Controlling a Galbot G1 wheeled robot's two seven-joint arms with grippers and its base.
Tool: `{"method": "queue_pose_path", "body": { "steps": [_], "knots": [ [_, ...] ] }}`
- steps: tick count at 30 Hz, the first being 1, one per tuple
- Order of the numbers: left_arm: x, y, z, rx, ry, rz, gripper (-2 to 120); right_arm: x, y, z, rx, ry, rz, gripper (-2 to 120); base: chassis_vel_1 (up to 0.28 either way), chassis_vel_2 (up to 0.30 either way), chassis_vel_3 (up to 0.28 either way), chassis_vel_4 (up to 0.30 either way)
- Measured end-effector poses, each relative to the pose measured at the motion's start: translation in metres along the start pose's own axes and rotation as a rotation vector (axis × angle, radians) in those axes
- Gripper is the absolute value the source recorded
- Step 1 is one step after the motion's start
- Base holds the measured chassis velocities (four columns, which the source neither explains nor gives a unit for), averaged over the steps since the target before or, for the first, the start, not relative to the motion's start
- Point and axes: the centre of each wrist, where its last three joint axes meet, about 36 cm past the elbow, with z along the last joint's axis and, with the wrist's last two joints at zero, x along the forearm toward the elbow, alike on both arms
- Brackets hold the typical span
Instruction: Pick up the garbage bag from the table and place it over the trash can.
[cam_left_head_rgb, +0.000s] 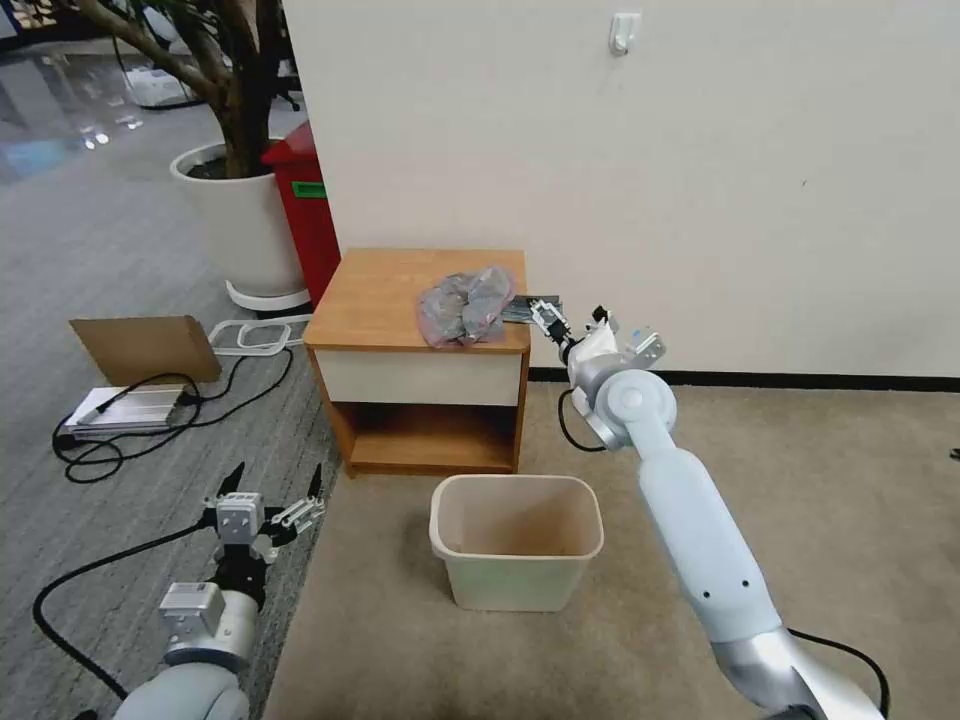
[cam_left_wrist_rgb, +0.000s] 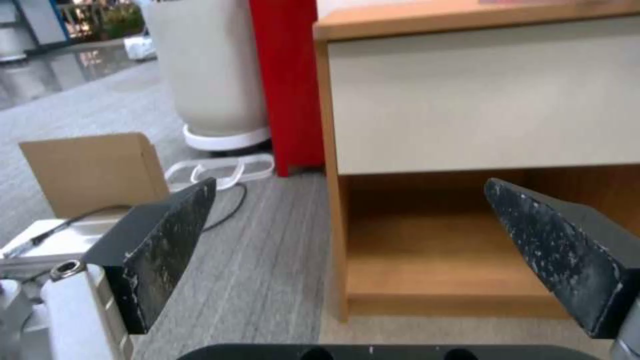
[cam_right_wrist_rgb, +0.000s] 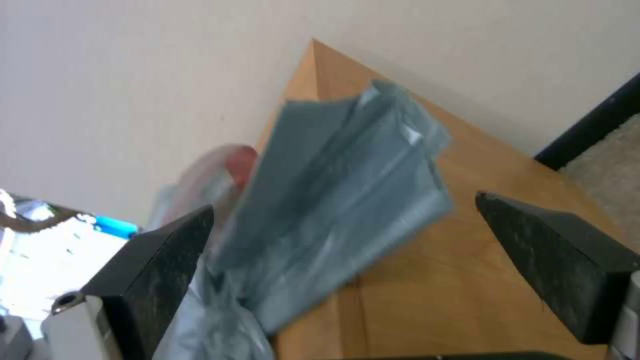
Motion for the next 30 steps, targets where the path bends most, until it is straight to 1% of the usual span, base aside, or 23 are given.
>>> {"method": "queue_pose_path", "body": {
  "steps": [4,11,14,16,17,20,21,23,24,25,26,28,30],
  "knots": [
    [0.001,-0.003,0.005,-0.004,0.011,-0.003,100,-0.003,0.008,-0.003,-0.056,-0.019,-0.028,100,0.000,0.000,0.000,0.000],
    [0.002,-0.006,0.008,-0.004,0.017,-0.012,100,-0.009,0.009,0.004,-0.088,-0.020,-0.031,100,0.000,0.000,0.000,0.000],
    [0.002,-0.007,0.009,-0.002,0.019,-0.026,100,-0.016,0.011,0.010,-0.093,-0.024,-0.031,100,0.000,0.000,0.000,0.000],
    [0.003,-0.008,0.009,-0.002,0.019,-0.029,100,-0.018,0.011,0.011,-0.095,-0.027,-0.031,98,0.000,0.000,0.000,0.000],
    [0.003,-0.008,0.009,-0.002,0.019,-0.034,100,-0.020,0.012,0.012,-0.096,-0.031,-0.032,96,0.000,0.000,0.000,0.000],
    [0.003,-0.008,0.011,-0.001,0.023,-0.042,100,-0.022,0.014,0.013,-0.094,-0.040,-0.034,84,0.000,0.000,0.000,0.000],
    [0.003,-0.008,0.011,-0.001,0.023,-0.042,100,-0.022,0.014,0.013,-0.094,-0.040,-0.034,84,0.000,0.000,0.000,0.000],
    [0.004,-0.009,0.013,-0.001,0.027,-0.045,100,-0.023,0.013,0.013,-0.092,-0.045,-0.032,74,0.000,0.000,0.000,0.000],
    [0.004,-0.010,0.013,0.000,0.028,-0.046,100,-0.023,0.013,0.013,-0.090,-0.048,-0.032,71,0.000,0.000,0.000,0.000],
    [0.004,-0.011,0.014,0.001,0.030,-0.048,100,-0.023,0.011,0.014,-0.086,-0.053,-0.034,64,0.000,0.000,0.000,0.000],
    [0.004,-0.011,0.014,0.001,0.030,-0.048,100,-0.023,0.011,0.014,-0.086,-0.053,-0.034,64,0.000,0.000,0.000,0.000],
    [0.005,-0.012,0.015,0.002,0.032,-0.049,100,-0.022,0.009,0.015,-0.082,-0.056,-0.034,57,0.000,0.000,0.000,0.000],
    [0.004,-0.012,0.015,0.001,0.033,-0.053,100,-0.022,0.008,0.015,-0.075,-0.064,-0.042,47,0.000,0.000,0.000,0.000]
  ]
}}
